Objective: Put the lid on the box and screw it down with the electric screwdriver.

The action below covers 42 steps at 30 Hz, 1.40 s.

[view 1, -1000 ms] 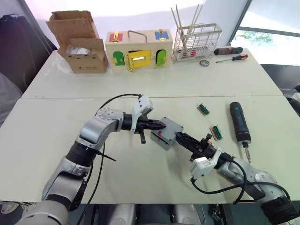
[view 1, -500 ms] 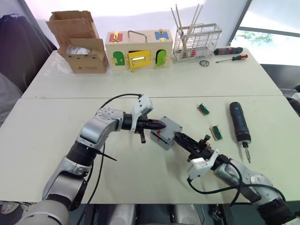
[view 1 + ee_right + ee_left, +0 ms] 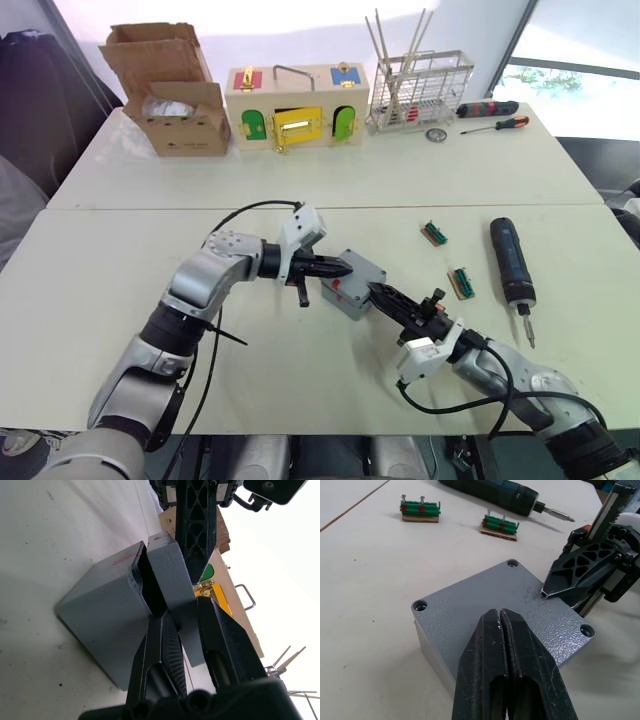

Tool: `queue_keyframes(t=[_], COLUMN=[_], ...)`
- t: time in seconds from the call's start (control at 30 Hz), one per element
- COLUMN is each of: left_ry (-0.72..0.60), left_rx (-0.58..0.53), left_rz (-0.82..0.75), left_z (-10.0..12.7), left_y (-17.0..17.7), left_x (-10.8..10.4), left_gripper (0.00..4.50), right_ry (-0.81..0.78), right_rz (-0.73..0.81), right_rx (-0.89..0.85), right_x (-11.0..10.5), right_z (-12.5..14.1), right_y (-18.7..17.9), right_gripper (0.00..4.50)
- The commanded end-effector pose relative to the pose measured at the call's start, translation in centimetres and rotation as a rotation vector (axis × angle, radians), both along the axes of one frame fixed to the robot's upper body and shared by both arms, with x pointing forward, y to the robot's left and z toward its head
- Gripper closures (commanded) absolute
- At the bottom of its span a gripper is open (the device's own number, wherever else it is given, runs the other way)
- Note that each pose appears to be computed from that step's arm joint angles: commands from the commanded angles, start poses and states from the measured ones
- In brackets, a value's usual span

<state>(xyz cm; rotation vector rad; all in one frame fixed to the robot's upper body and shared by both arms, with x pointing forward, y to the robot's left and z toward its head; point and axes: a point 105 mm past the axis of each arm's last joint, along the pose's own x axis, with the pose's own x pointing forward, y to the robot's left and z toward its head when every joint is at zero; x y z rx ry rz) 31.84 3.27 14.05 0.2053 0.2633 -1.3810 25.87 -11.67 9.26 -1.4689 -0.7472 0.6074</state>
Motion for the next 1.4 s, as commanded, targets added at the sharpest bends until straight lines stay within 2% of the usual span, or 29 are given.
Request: queue_keyframes(t=[0.03,0.3,0.47,0.53,0.63,0.73,0.77,1.17,1.4], left_ry=[-0.014,0.005,0.009,0.016,0.019,0.028,0.035,0.016,0.028], left_rx=[0.040,0.082,0.148,0.178,0.202,0.213,0.224,0.271,0.269], left_rz=[-0.025,-0.070,-0.060,-0.052,-0.047,-0.048,-0.046,0.031,0.013], left_z=[-1.0,-2.4,-4.0,-4.7,-5.4,-5.8,-6.2,-7.6,-7.6], left_y=[-0.5,-0.8,-0.4,-0.2,-0.1,-0.1,-0.1,0.4,0.4], left_x=[-0.6,-1.9,-2.1,-2.1,-2.2,-2.3,-2.4,-1.0,-1.5], left_gripper=[4.49,4.49,4.49,4.50,4.50,4.50,4.50,4.50,4.50], right_ry=[0.069,0.081,0.095,0.098,0.095,0.085,0.078,0.077,0.079], right_rz=[-0.008,-0.007,0.004,0.002,-0.002,-0.005,-0.006,-0.011,-0.011], right_rx=[-0.043,-0.044,-0.040,-0.036,-0.035,-0.038,-0.039,-0.038,-0.038], right_x=[-0.6,-0.7,-0.8,-0.8,-0.7,-0.7,-0.7,-0.8,-0.6], right_z=[-1.7,-1.9,-2.0,-1.9,-1.7,-1.5,-1.4,-1.1,-1.2], right_y=[-0.4,-0.5,-0.4,-0.5,-0.7,-0.9,-1.0,-1.1,-1.1], right_gripper=[4.39,4.39,4.39,3.31,1.97,0.77,0.51,0.51,0.51])
